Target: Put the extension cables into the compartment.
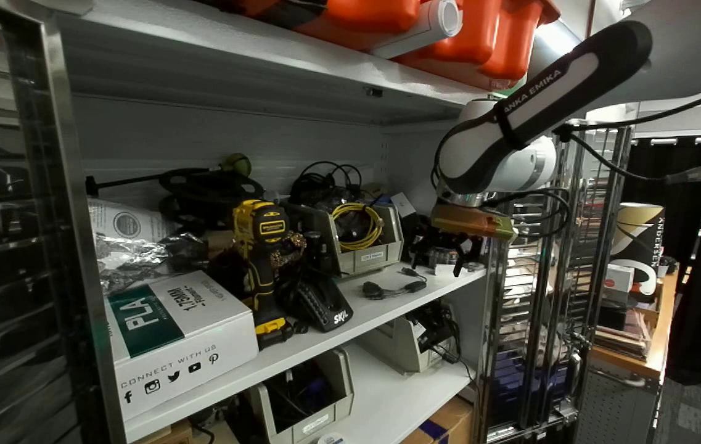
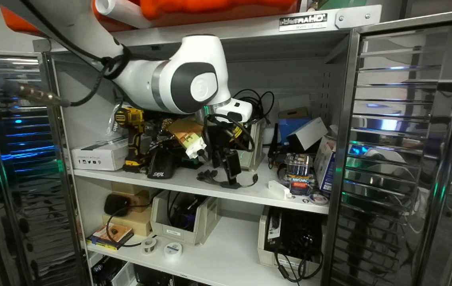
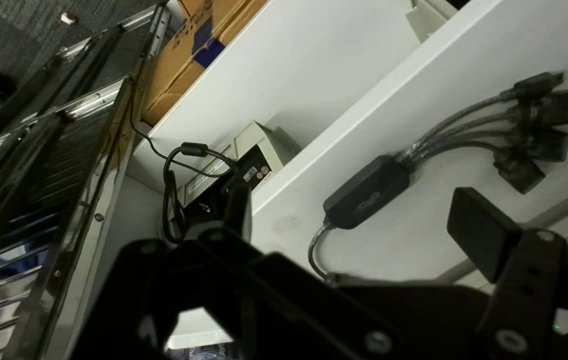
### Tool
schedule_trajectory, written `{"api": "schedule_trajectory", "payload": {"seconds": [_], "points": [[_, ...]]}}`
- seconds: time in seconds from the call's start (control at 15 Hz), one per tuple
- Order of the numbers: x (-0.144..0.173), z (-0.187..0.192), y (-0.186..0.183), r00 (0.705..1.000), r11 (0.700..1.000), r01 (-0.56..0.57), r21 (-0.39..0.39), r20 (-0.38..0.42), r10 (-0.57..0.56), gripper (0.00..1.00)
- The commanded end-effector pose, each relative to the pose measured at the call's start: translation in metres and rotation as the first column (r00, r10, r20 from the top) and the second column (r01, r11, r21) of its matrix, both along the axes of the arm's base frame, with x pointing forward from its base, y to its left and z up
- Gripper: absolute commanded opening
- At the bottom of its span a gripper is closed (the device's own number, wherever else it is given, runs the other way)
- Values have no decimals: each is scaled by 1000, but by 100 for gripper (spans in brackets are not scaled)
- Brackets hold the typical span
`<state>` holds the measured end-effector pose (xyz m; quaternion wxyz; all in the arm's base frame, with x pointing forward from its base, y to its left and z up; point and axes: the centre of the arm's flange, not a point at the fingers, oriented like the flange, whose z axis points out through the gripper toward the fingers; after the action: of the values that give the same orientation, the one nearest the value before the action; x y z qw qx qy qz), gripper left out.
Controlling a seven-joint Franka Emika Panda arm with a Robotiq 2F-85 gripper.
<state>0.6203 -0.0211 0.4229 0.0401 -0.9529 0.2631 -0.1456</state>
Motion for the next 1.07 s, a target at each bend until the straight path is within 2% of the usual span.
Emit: {"api": "schedule_trajectory", "payload": {"seconds": [0.0,0.4,1.0], "points": [[42,2,4,997,997,71,23,-11,-71,100],[68,-12,14,991,991,132,35,2,-132,100],[79,-26,20,973,977,214,27,-100,-210,100]]}}
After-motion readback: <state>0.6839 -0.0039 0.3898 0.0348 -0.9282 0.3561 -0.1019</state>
